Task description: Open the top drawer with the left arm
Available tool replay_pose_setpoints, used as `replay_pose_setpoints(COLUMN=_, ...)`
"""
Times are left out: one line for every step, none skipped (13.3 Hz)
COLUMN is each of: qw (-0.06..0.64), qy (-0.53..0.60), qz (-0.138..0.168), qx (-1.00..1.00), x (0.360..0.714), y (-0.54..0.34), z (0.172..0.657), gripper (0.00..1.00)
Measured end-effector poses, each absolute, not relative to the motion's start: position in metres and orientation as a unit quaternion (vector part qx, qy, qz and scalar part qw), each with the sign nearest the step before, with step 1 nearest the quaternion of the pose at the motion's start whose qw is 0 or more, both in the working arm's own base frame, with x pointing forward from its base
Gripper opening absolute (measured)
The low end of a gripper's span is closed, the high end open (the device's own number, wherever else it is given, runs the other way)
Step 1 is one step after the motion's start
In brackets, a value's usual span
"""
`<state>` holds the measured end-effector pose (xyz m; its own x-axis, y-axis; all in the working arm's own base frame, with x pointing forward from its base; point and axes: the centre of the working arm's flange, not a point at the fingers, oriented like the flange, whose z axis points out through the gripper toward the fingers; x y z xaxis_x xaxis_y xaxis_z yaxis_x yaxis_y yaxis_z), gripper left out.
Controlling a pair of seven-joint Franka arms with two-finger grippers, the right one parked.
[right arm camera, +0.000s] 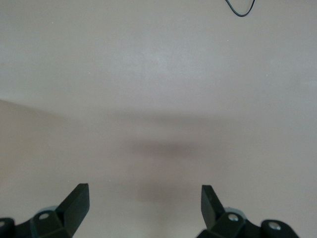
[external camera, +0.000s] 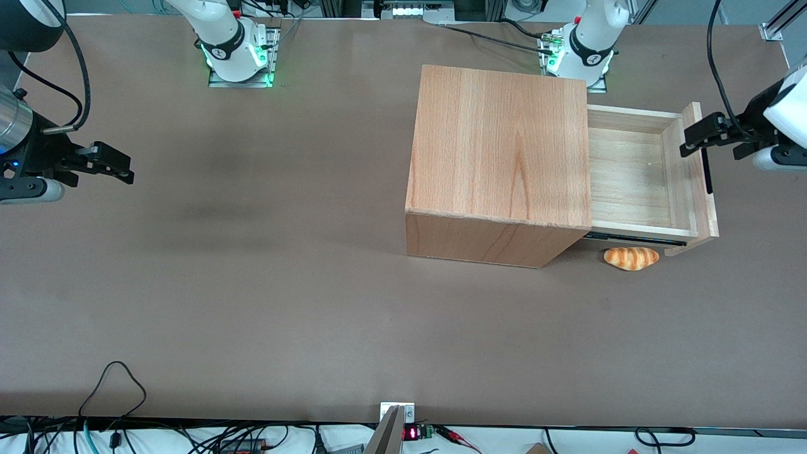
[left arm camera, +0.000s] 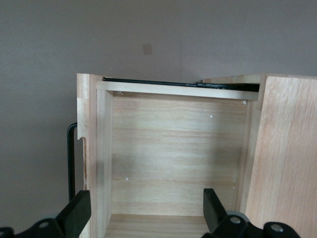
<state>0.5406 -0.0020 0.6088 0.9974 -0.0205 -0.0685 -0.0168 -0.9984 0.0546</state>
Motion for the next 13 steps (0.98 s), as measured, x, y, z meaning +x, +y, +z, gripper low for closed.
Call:
replay_pose_setpoints(qw=0.027, qy=-0.012, qz=-0.034, qx=0.999, x=0.5378, y=-0.0051, z=0.6128, gripper=1.0)
replay_pose_setpoints(qw=0.027, qy=-0.014, qz=-0.034, qx=0.999, x=0.5361, y=-0.0067, z=0.6155, gripper=1.0)
replay_pose_setpoints(qw=0.027, qy=-0.014, qz=-0.033, qx=0.999, x=0.5352, y=-0.0069, z=0.6169, gripper=1.0)
replay_pose_setpoints(qw=0.027, qy=-0.014, qz=-0.033, qx=0.999, x=0.5348, y=-0.0067, z=0.6175, gripper=1.0)
replay_pose_setpoints(qw=0.027, qy=-0.014, qz=-0.032, qx=0.999, x=0.5348, y=-0.0068, z=0.6176, gripper=1.0)
replay_pose_setpoints(qw=0.026, qy=-0.015, qz=-0.032, qx=0.999, x=0.5348, y=-0.0074, z=0.6176, gripper=1.0)
replay_pose_setpoints(qw=0.026, qy=-0.016, qz=-0.033, qx=0.999, x=0.5347, y=-0.0083, z=0.6176, gripper=1.0)
replay_pose_setpoints(qw=0.026, qy=-0.016, qz=-0.033, qx=0.999, x=0.5347, y=-0.0087, z=0.6176, gripper=1.0)
replay_pose_setpoints(qw=0.026, qy=-0.016, qz=-0.033, qx=0.999, x=0.5347, y=-0.0086, z=0.6176, gripper=1.0)
replay_pose_setpoints(qw=0.026, qy=-0.016, qz=-0.033, qx=0.999, x=0.5346, y=-0.0085, z=0.6175, gripper=1.0)
replay_pose_setpoints(qw=0.026, qy=-0.016, qz=-0.033, qx=0.999, x=0.5345, y=-0.0085, z=0.6175, gripper=1.0)
replay_pose_setpoints(qw=0.026, qy=-0.016, qz=-0.034, qx=0.999, x=0.5344, y=-0.0084, z=0.6174, gripper=1.0)
replay_pose_setpoints(qw=0.026, qy=-0.016, qz=-0.035, qx=0.999, x=0.5342, y=-0.0084, z=0.6173, gripper=1.0)
